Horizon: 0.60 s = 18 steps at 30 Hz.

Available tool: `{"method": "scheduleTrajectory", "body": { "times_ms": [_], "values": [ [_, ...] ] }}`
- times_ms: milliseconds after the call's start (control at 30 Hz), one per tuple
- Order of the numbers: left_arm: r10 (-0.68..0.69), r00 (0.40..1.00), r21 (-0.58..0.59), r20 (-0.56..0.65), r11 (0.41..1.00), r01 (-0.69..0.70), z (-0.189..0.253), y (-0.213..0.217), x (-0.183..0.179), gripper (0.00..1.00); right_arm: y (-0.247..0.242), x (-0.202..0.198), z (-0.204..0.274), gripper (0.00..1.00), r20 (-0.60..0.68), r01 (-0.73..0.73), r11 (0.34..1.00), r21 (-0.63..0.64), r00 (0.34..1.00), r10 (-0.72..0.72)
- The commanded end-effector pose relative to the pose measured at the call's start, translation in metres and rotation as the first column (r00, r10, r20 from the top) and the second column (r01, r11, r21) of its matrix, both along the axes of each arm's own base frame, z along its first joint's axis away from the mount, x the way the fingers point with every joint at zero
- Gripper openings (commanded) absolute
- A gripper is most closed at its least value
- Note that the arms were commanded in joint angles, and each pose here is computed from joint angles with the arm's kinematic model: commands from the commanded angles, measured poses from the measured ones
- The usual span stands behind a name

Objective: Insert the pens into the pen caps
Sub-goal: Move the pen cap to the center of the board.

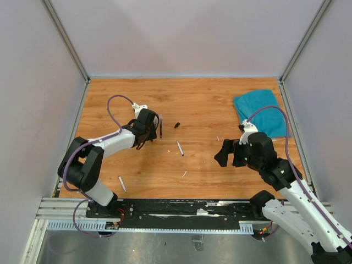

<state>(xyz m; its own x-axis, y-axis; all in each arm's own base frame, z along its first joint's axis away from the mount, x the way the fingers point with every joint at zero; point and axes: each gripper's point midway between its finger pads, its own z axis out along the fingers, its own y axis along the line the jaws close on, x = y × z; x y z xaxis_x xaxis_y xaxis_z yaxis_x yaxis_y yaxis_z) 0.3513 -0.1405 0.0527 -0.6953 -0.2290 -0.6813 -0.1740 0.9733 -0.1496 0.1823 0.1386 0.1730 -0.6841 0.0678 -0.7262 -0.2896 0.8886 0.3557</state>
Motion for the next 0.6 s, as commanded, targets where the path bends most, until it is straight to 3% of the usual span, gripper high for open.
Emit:
{"method": "scheduleTrajectory", "body": {
  "times_ms": [0, 567],
  "values": [
    [0.029, 0.999, 0.009, 0.043, 1.000, -0.030, 0.007, 0.003, 0.018, 0.43, -0.004, -0.003, -0.008, 0.99, -0.021, 0.007, 1.000, -0.009, 1.000, -0.007],
    [0.021, 1.000, 0.002, 0.001, 1.000, -0.021, -0.012, 0.003, 0.018, 0.41, -0.001, -0.002, -0.010, 0.99, -0.031, -0.004, 1.000, -0.002, 0.999, 0.004]
  ]
}}
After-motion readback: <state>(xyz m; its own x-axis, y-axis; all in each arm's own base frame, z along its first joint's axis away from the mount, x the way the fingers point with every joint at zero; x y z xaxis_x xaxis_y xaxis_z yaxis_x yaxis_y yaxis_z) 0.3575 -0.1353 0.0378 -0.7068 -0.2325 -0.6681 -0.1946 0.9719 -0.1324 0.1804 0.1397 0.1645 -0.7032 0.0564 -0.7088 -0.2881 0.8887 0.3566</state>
